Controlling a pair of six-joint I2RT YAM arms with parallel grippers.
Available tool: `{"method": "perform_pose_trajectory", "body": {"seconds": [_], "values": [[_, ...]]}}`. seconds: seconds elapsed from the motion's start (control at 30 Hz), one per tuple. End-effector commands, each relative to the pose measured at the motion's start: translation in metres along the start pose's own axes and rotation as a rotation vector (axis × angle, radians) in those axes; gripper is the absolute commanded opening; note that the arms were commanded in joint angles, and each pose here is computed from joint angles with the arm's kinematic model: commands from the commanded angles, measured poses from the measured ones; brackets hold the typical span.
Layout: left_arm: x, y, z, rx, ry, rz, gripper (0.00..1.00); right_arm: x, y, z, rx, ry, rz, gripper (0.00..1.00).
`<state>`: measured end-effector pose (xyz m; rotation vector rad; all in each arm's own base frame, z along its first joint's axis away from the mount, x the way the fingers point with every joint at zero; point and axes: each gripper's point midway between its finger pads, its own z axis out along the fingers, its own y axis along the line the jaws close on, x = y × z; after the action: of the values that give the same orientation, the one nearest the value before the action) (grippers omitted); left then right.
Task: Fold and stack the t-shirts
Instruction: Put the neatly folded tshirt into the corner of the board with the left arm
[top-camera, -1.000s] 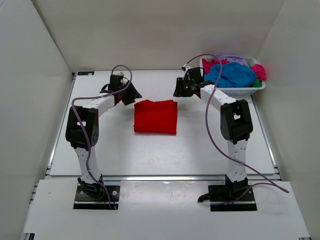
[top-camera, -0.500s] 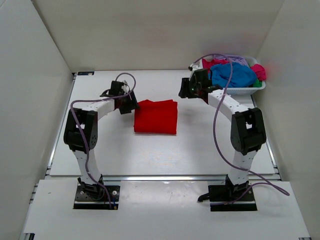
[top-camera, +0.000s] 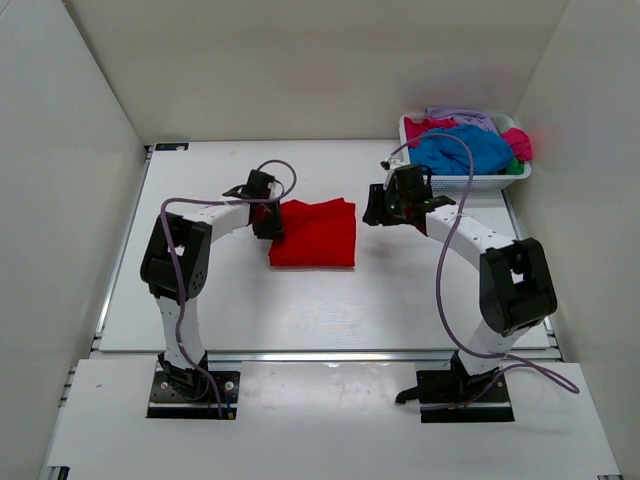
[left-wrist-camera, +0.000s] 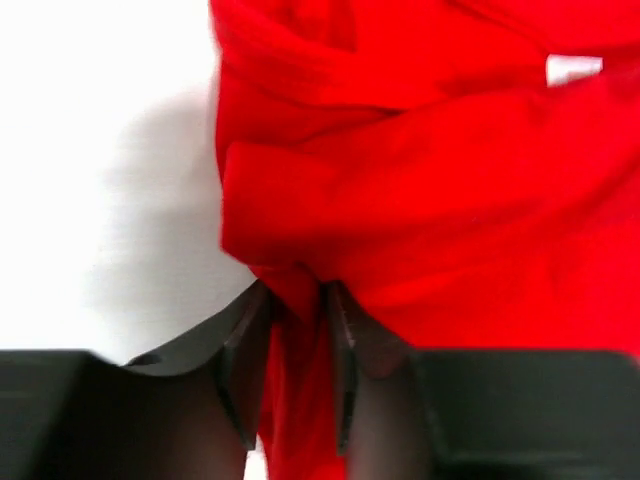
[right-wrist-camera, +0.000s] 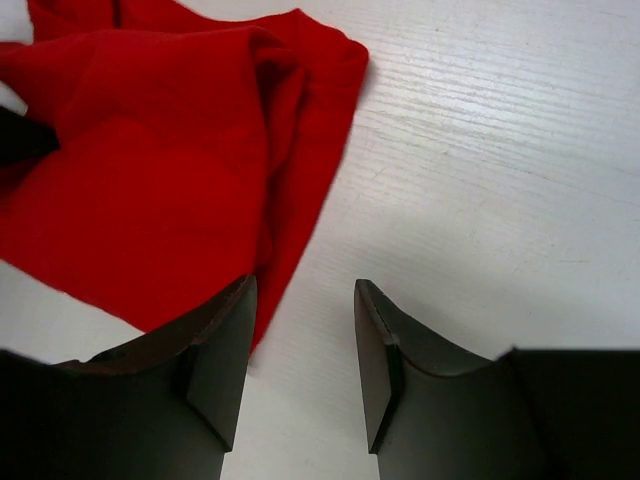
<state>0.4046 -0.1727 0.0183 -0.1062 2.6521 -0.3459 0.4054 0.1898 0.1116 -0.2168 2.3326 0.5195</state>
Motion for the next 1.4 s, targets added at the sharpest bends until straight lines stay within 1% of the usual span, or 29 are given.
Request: {"method": "perform_pose_trajectory", "body": {"seconds": [0.0, 0.03, 0.07, 0.1, 0.17, 0.2, 0.23, 0.33, 0.4, 0.47, 0.5, 0.53, 0.57, 0.63, 0.67, 0.7, 0.73, 0.77, 0.83, 0.87, 0.97, 1.1, 1.17, 1.2, 1.27, 1.3, 1.37], "values": [[-0.004, 0.012, 0.003, -0.151, 0.030, 0.101, 0.25, -0.024, 0.007, -0.020, -0.033, -0.095, -0.004, 0.41], [-0.015, 0.014, 0.003, -0.186, 0.006, 0.125, 0.11, -0.024, 0.007, -0.024, -0.037, -0.099, -0.001, 0.41], [-0.020, 0.017, 0.005, -0.211, 0.010, 0.136, 0.03, -0.024, 0.004, -0.024, -0.035, -0.098, 0.006, 0.42], [-0.024, 0.027, 0.002, -0.250, 0.008, 0.146, 0.00, -0.028, 0.008, -0.030, -0.051, -0.113, 0.007, 0.41], [-0.037, 0.037, 0.005, -0.297, -0.002, 0.156, 0.00, -0.032, 0.001, -0.034, -0.045, -0.123, 0.016, 0.41], [-0.039, 0.054, 0.006, -0.346, 0.011, 0.155, 0.00, -0.032, 0.002, -0.037, -0.051, -0.120, 0.011, 0.41], [-0.049, 0.060, 0.002, -0.368, -0.014, 0.143, 0.00, -0.035, 0.003, -0.040, -0.049, -0.130, 0.009, 0.40], [-0.070, 0.106, 0.000, -0.460, -0.026, 0.079, 0.00, -0.045, 0.003, -0.052, -0.048, -0.152, -0.013, 0.40], [-0.080, 0.126, -0.002, -0.501, -0.022, 0.040, 0.00, -0.051, 0.002, -0.060, -0.045, -0.173, -0.014, 0.39], [-0.102, 0.145, -0.003, -0.563, -0.043, 0.027, 0.00, -0.063, 0.006, -0.073, -0.067, -0.209, -0.006, 0.39], [-0.115, 0.156, -0.005, -0.594, -0.050, 0.020, 0.00, -0.060, 0.003, -0.075, -0.065, -0.208, 0.009, 0.39], [-0.118, 0.169, -0.007, -0.621, -0.032, 0.015, 0.00, -0.060, 0.004, -0.077, -0.067, -0.211, 0.008, 0.38], [-0.132, 0.170, -0.002, -0.636, -0.052, 0.015, 0.00, -0.065, 0.006, -0.081, -0.071, -0.231, 0.020, 0.39], [-0.157, 0.192, 0.001, -0.659, -0.056, -0.030, 0.00, -0.065, 0.008, -0.087, -0.080, -0.243, 0.030, 0.38], [-0.162, 0.204, 0.001, -0.661, -0.050, -0.054, 0.00, -0.065, 0.010, -0.088, -0.086, -0.244, 0.033, 0.38], [-0.178, 0.205, 0.006, -0.649, -0.064, -0.069, 0.00, -0.067, 0.009, -0.091, -0.081, -0.256, 0.033, 0.38], [-0.192, 0.216, 0.005, -0.656, -0.084, -0.088, 0.00, -0.064, 0.009, -0.092, -0.089, -0.250, 0.042, 0.38], [-0.197, 0.236, -0.001, -0.651, -0.097, -0.146, 0.00, -0.066, 0.010, -0.094, -0.092, -0.258, 0.047, 0.38], [-0.200, 0.260, 0.005, -0.614, -0.123, -0.233, 0.00, -0.063, 0.011, -0.094, -0.090, -0.251, 0.046, 0.38], [-0.202, 0.266, 0.007, -0.609, -0.134, -0.254, 0.00, -0.064, 0.008, -0.095, -0.084, -0.256, 0.045, 0.37], [-0.218, 0.287, 0.002, -0.626, -0.202, -0.272, 0.00, -0.066, 0.010, -0.095, -0.070, -0.242, 0.028, 0.38], [-0.223, 0.311, 0.007, -0.645, -0.241, -0.303, 0.00, -0.067, 0.010, -0.091, -0.053, -0.233, 0.016, 0.38], [-0.226, 0.318, 0.010, -0.636, -0.253, -0.304, 0.02, -0.072, 0.015, -0.092, -0.061, -0.232, 0.010, 0.38], [-0.230, 0.327, 0.008, -0.632, -0.274, -0.309, 0.05, -0.073, 0.012, -0.091, -0.048, -0.230, 0.010, 0.38], [-0.235, 0.333, 0.007, -0.627, -0.294, -0.307, 0.12, -0.075, 0.015, -0.089, -0.043, -0.217, -0.009, 0.38], [-0.239, 0.338, 0.004, -0.625, -0.310, -0.312, 0.14, -0.076, 0.016, -0.089, -0.043, -0.216, -0.005, 0.38], [-0.245, 0.345, 0.001, -0.631, -0.340, -0.308, 0.20, -0.073, 0.020, -0.084, -0.043, -0.192, -0.018, 0.39]]}}
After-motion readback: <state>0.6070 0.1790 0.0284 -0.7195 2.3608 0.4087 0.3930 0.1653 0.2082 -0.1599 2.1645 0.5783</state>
